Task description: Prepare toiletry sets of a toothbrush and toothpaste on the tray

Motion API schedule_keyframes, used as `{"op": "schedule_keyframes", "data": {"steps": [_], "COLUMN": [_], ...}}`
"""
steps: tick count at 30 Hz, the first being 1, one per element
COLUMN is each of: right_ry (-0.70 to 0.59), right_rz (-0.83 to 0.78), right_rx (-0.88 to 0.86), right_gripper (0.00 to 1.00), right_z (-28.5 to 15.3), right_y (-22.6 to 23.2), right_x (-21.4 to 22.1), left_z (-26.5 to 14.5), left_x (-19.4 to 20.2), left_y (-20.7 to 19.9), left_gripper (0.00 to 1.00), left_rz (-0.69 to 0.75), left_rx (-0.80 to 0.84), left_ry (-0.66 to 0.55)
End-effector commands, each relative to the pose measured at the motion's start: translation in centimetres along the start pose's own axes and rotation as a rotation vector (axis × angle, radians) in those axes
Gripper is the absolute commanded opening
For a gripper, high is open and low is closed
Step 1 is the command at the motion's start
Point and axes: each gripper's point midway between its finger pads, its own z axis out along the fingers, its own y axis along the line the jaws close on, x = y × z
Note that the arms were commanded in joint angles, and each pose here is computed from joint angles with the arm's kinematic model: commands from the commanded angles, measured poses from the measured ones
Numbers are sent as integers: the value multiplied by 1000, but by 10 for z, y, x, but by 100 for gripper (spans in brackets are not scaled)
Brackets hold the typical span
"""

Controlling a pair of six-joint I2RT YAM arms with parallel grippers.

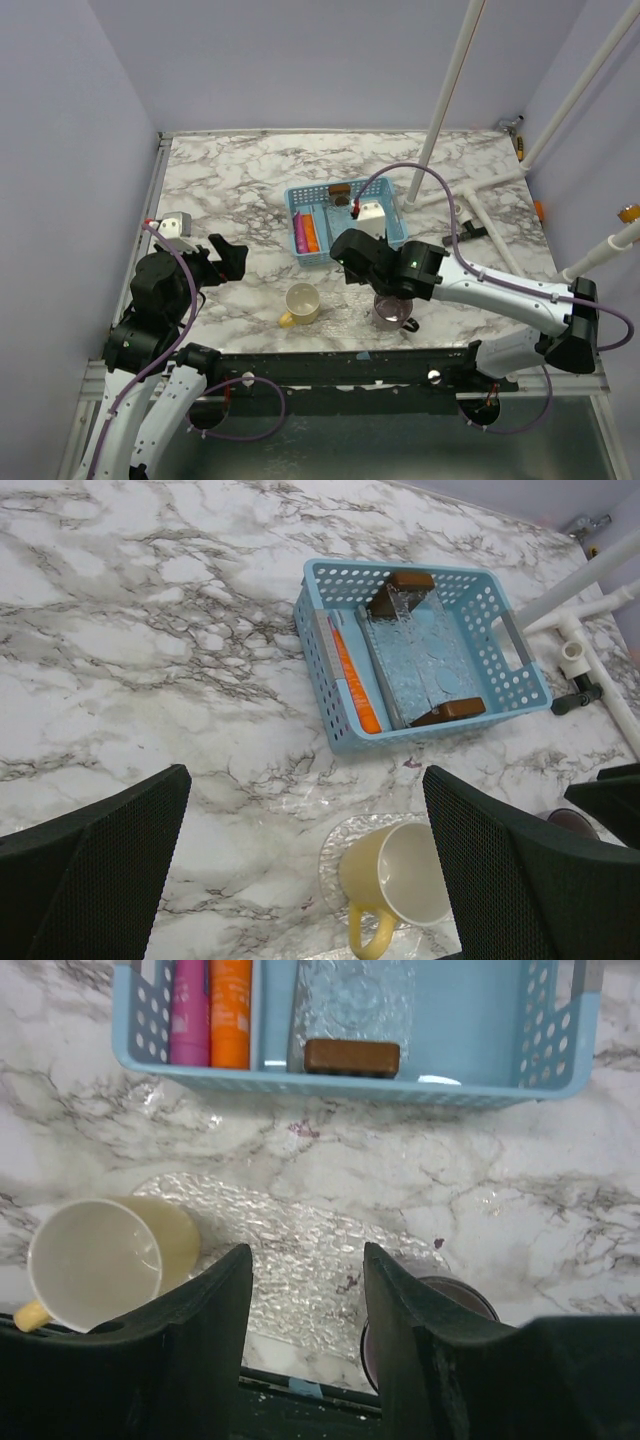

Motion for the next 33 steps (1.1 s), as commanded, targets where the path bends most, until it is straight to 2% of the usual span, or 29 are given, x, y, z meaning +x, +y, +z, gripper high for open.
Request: {"op": "schedule_keyframes", "data": {"steps": [1, 12, 25, 33], "right_ry": [-69, -69, 66, 94], "right_rz": [-63, -37, 18, 44], "right_rx": [56, 66, 31, 55], "right_gripper": [52, 51, 52, 52], "right_z": [11, 70, 153, 187], "right_y": [-2, -23, -35, -43], "right_x": [-34, -92, -85, -86], "left_z": [2, 3, 5, 6], "left_x": [7, 8, 10, 10], "left_y": [-2, -2, -1, -1], "left_gripper": [99, 99, 99, 99], "left_rz": [12, 12, 14, 14], "left_rx": [19, 19, 14, 14], "left_ry": [28, 32, 42, 45]}}
